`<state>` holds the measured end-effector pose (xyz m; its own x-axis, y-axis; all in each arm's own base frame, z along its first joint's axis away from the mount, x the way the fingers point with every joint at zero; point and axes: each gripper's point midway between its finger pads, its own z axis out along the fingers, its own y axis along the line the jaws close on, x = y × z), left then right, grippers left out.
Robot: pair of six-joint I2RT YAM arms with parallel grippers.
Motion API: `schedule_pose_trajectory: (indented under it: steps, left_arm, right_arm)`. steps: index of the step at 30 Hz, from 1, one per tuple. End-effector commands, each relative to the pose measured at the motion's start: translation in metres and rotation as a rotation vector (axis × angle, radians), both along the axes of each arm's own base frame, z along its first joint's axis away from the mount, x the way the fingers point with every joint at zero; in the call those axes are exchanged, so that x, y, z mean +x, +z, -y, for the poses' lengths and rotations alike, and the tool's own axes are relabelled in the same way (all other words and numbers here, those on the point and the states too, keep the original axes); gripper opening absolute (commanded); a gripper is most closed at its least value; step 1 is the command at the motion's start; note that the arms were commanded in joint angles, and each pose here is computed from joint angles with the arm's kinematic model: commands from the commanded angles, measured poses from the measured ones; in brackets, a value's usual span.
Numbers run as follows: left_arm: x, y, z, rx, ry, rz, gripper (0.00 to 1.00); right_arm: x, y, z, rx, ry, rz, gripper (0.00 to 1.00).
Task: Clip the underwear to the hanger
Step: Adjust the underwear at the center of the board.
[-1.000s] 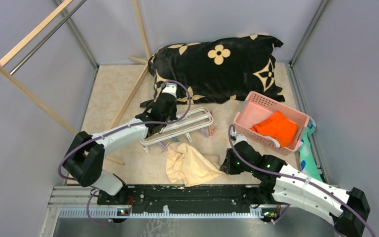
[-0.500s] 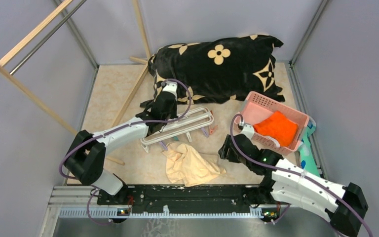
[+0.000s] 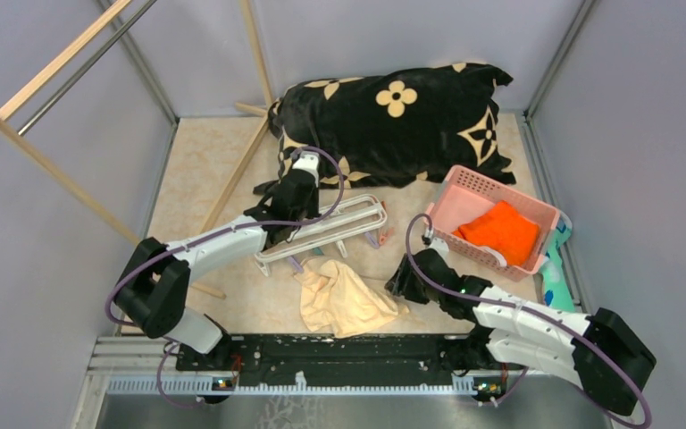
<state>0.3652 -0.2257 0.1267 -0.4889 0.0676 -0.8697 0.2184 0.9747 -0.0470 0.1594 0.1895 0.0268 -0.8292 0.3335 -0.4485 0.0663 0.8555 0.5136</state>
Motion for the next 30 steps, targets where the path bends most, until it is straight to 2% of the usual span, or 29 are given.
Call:
schedule_pose_trajectory:
  steps: [1,8,12,14,18,20,22,23,26,30]
  left_arm:
    - [-0.002,0.004,0.003,-0.028,-0.017,0.006,0.22]
    - [-0.002,0.006,0.004,-0.028,-0.025,0.01,0.22]
    - [-0.001,0.008,0.005,-0.031,-0.029,0.014,0.22]
    - [-0.002,0.009,0.005,-0.028,-0.03,0.014,0.22]
    - [-0.004,0.013,0.001,-0.02,-0.033,0.019,0.25]
    - [-0.005,0.018,0.0,-0.031,-0.044,0.019,0.32]
    - [-0.008,0.023,0.0,-0.05,-0.051,0.015,0.55]
    - [-0.01,0.026,0.0,-0.062,-0.058,0.012,0.63]
    - [-0.018,0.035,0.002,-0.096,-0.087,0.011,0.78]
    - [-0.035,0.046,-0.002,-0.129,-0.111,0.001,0.93]
  right_arm:
    - [0.001,-0.007,-0.004,0.063,-0.035,-0.003,0.48]
    - [-0.003,-0.011,-0.011,0.111,-0.029,-0.026,0.37]
    - [0.001,-0.011,-0.009,0.12,-0.055,-0.002,0.16]
    - [0.008,-0.005,-0.007,0.131,-0.067,0.052,0.03]
    - [0.028,0.031,-0.009,0.141,-0.005,0.265,0.0]
    - [0.036,0.055,-0.011,0.13,0.056,0.396,0.0]
    - [0.041,0.078,-0.013,0.104,0.138,0.544,0.0]
    - [0.043,0.085,-0.013,0.099,0.161,0.596,0.0]
    - [0.044,0.103,-0.014,0.092,0.22,0.729,0.0]
    - [0.04,0.113,-0.018,0.065,0.307,0.805,0.0]
